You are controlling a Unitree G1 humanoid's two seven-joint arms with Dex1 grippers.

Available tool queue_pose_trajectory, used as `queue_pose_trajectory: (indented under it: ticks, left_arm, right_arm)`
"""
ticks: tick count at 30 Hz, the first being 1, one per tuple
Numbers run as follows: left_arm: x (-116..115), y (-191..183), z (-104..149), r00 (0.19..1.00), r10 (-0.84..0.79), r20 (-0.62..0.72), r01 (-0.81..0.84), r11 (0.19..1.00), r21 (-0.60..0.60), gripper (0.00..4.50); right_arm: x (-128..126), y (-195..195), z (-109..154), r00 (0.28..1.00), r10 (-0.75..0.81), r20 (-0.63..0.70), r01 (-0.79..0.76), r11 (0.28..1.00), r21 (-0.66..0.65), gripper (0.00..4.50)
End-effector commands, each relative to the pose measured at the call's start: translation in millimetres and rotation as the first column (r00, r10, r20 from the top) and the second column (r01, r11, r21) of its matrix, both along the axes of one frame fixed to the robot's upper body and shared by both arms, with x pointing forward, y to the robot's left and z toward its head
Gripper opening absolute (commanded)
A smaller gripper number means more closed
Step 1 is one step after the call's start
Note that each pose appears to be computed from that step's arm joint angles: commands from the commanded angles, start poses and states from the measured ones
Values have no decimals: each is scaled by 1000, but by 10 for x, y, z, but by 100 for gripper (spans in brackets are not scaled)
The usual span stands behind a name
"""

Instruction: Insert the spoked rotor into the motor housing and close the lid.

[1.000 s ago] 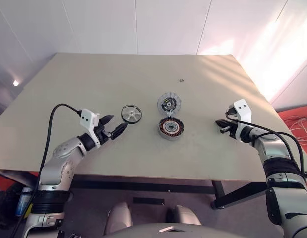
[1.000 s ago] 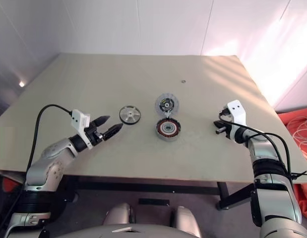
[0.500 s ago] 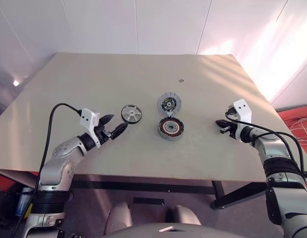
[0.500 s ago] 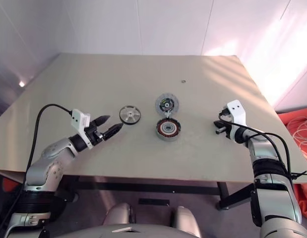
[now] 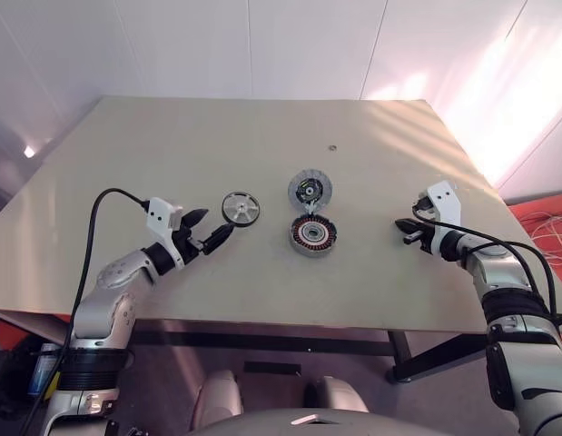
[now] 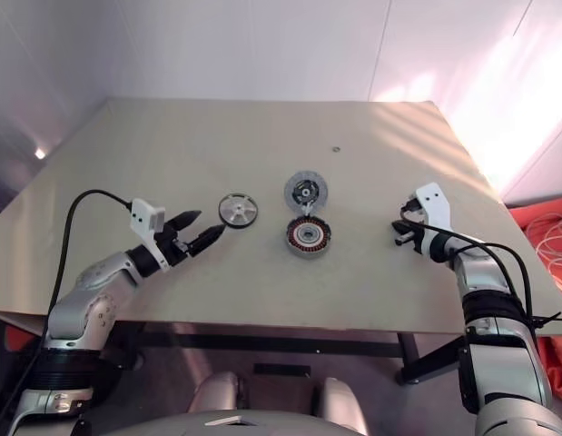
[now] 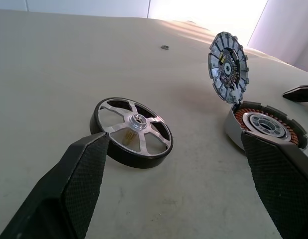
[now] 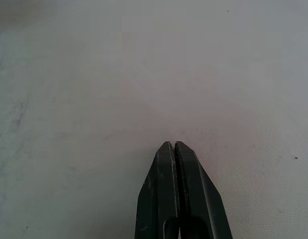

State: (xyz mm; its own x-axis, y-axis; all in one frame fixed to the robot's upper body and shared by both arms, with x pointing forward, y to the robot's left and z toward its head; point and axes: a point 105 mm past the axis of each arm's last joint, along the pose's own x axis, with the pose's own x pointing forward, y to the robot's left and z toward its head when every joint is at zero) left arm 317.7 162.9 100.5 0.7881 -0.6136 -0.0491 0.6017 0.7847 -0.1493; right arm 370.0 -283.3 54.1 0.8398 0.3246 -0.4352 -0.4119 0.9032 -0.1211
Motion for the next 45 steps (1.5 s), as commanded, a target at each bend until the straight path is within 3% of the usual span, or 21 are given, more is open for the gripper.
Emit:
queue_pose_trajectory:
  ticks: [1, 2, 5, 17, 45]
  left_arm:
    - [9, -18, 160, 998, -8, 57, 8, 1000, 1, 450]
    - [9, -17, 160, 998, -8, 57, 8, 1000, 1, 450]
    - [12, -13, 159, 998, -8, 57, 8, 1000, 1, 450]
    - [36, -5, 164, 998, -11, 61, 11, 1000, 7, 450]
    - [30, -11, 143, 998, -16, 55, 15, 1000, 9, 450]
  right_arm:
    - [60, 3, 138, 999, 5, 50, -5, 1000, 6, 2]
    - [59, 8, 141, 999, 8, 51, -8, 1000, 10, 2]
    - [52, 42, 162, 998, 30, 55, -31, 999, 26, 64]
    - [44, 24, 221, 995, 37, 93, -39, 999, 16, 446]
    - [-74, -8, 207, 995, 76, 66, -77, 997, 18, 446]
